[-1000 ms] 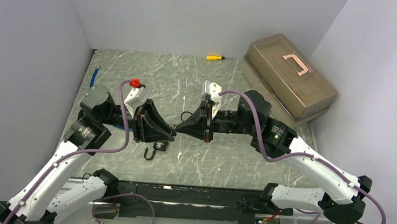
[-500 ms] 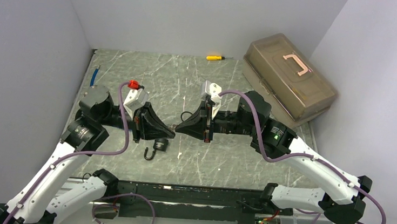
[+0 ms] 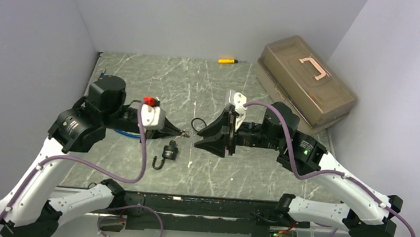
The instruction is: Unlock with the key
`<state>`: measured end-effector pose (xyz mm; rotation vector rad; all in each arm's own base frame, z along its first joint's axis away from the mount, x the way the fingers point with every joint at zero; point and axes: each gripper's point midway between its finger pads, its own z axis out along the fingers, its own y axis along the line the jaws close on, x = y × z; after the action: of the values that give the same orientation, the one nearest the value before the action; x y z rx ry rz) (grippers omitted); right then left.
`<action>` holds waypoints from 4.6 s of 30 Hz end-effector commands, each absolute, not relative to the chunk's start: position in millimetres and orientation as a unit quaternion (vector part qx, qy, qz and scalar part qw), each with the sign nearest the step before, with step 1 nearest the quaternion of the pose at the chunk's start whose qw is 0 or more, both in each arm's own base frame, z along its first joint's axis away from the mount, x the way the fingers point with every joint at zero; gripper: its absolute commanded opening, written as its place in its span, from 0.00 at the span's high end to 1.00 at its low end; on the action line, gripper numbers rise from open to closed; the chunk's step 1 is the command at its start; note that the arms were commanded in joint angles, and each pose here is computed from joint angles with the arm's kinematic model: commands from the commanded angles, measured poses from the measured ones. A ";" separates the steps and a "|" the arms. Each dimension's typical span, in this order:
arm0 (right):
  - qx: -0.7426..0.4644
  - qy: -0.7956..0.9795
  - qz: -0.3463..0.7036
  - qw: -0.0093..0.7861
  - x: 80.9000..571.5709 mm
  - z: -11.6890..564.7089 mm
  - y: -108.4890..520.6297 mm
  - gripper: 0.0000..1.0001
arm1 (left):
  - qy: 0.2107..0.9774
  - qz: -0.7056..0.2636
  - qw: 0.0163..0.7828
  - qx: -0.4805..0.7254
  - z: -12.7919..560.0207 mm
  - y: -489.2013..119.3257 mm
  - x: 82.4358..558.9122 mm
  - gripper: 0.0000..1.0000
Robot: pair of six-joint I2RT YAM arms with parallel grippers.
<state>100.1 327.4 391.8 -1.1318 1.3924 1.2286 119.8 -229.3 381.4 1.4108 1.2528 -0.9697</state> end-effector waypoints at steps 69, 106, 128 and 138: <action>-0.343 0.561 0.705 0.265 113.9 359.5 346.9 0.72 | -0.178 0.412 0.600 0.662 386.6 -242.0 117.6 1.00; -0.340 0.555 0.711 0.265 114.4 366.0 345.7 0.77 | -0.179 0.411 0.609 0.654 391.9 -244.5 113.7 1.00; -0.368 0.531 0.735 0.205 90.4 365.6 340.1 0.69 | -0.182 0.422 0.598 0.657 391.0 -245.1 116.5 1.00; -0.388 0.519 0.735 0.201 81.3 368.1 334.4 1.00 | -0.185 0.418 0.597 0.659 390.9 -245.0 114.8 1.00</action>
<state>105.2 343.6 359.8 -0.9459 1.5405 2.0183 120.5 -246.3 364.6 1.5737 -0.1682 0.6587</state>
